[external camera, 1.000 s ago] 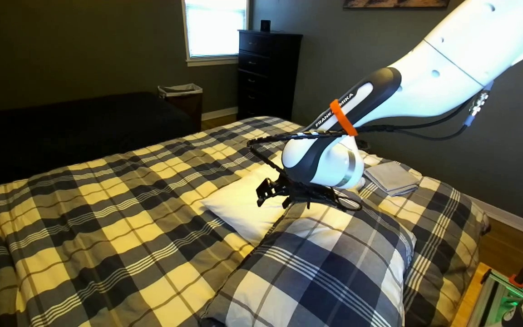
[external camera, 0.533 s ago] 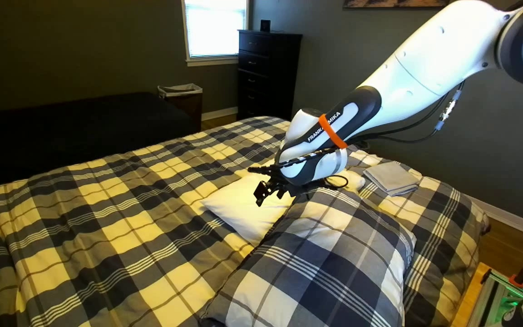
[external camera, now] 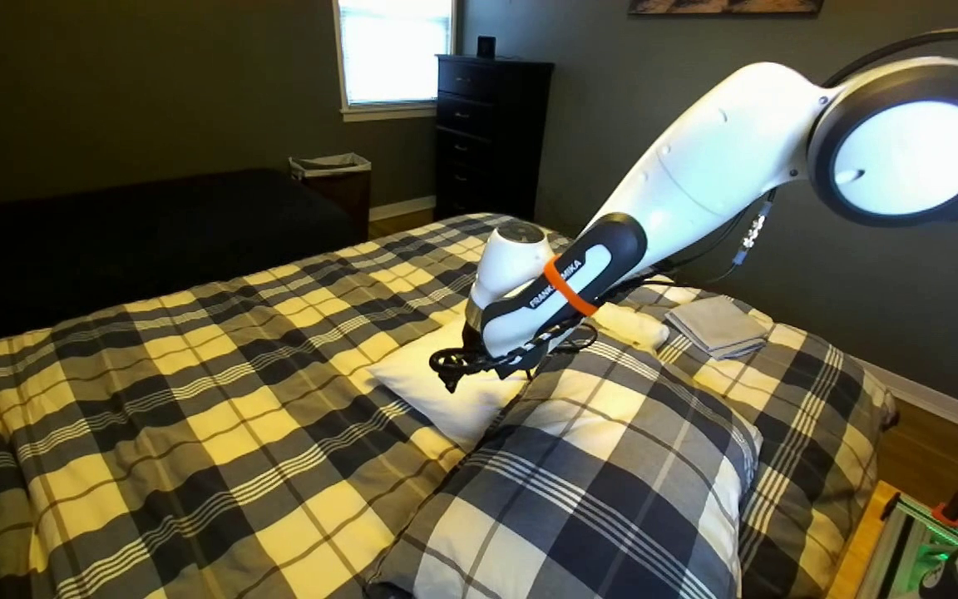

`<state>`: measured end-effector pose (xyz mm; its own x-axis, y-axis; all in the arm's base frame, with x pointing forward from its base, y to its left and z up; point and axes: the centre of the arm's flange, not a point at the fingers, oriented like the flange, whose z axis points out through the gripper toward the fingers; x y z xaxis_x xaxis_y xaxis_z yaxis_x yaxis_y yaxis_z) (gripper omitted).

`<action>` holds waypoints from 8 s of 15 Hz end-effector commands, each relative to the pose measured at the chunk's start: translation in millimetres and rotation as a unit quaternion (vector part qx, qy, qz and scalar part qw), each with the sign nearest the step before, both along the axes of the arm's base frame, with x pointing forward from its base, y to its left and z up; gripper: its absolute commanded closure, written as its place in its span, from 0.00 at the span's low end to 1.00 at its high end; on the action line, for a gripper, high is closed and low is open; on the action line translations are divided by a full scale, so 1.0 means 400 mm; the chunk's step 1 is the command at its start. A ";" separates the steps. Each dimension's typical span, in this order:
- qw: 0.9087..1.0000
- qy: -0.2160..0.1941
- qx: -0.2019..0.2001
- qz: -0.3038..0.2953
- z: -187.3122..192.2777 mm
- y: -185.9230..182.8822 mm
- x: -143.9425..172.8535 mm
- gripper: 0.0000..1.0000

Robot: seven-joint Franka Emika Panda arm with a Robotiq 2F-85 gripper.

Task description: Move the top pillow forward, then put the white pillow on the checked pillow

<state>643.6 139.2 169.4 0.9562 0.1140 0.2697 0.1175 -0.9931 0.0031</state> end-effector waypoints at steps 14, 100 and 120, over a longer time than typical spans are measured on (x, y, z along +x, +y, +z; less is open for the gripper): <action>0.993 -0.003 -0.115 -0.040 -0.264 0.044 0.134 0.46; 0.987 -0.030 -0.060 0.144 1.032 -0.686 -0.145 0.94; 0.962 0.143 -0.078 0.217 1.118 -0.207 -0.553 0.98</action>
<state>452.8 38.6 602.9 0.8177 0.5724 -0.0600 0.5754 -0.8154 0.0637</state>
